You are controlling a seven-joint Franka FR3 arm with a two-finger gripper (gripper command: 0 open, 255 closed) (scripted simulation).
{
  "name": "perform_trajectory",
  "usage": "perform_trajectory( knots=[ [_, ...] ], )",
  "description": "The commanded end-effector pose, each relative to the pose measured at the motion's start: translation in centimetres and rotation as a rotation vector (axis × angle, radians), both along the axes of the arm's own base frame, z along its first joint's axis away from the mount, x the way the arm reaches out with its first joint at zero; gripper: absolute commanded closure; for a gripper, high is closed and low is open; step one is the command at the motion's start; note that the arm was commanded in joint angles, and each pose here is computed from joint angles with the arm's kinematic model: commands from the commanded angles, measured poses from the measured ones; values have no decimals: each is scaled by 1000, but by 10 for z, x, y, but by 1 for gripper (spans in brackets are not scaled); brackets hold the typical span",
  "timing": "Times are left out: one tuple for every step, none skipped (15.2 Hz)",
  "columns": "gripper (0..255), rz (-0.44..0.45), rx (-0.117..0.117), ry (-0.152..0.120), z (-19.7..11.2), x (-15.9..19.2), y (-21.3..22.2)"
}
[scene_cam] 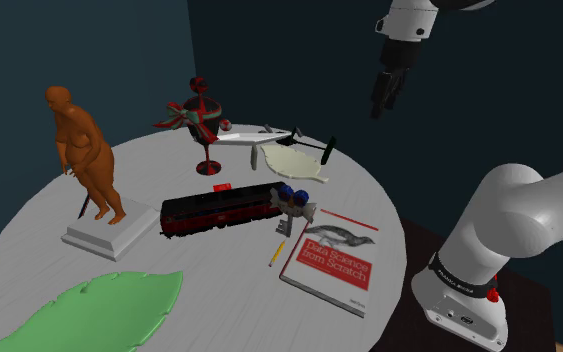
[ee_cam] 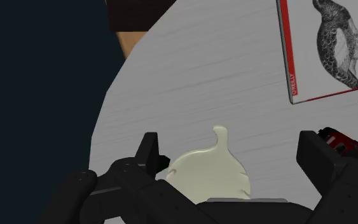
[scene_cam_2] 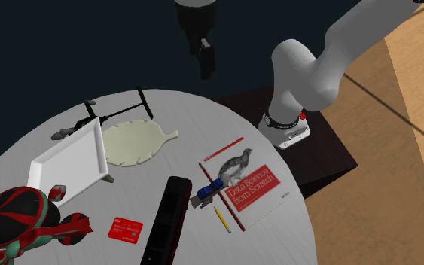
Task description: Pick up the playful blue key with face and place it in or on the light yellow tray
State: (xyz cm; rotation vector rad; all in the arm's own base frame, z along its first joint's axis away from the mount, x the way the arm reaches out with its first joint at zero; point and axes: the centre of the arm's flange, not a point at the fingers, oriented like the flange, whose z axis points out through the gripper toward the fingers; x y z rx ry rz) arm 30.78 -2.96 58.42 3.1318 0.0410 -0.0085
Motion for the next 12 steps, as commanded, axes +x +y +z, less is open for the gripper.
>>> perform_trajectory(
  knots=[
    [0, 0, 0, 0, 0, 0, 0],
    [0, 11, 0, 6, -6, 4, 12],
    [0, 22, 0, 11, -12, 7, 23],
    [0, 33, -1, 17, -17, 11, 35],
    [0, 44, -1, 23, -23, 14, 47],
    [0, 55, -1, 28, -29, 17, 58],
    [0, 66, -1, 34, -35, 20, 70],
    [0, 77, -1, 40, -41, 22, 82],
    [0, 88, -2, 45, -47, 25, 94],
    [0, 99, -2, 51, -53, 27, 106],
    [0, 110, -2, 57, -59, 29, 117],
    [0, 122, -2, 62, -64, 32, 129]
  ],
)
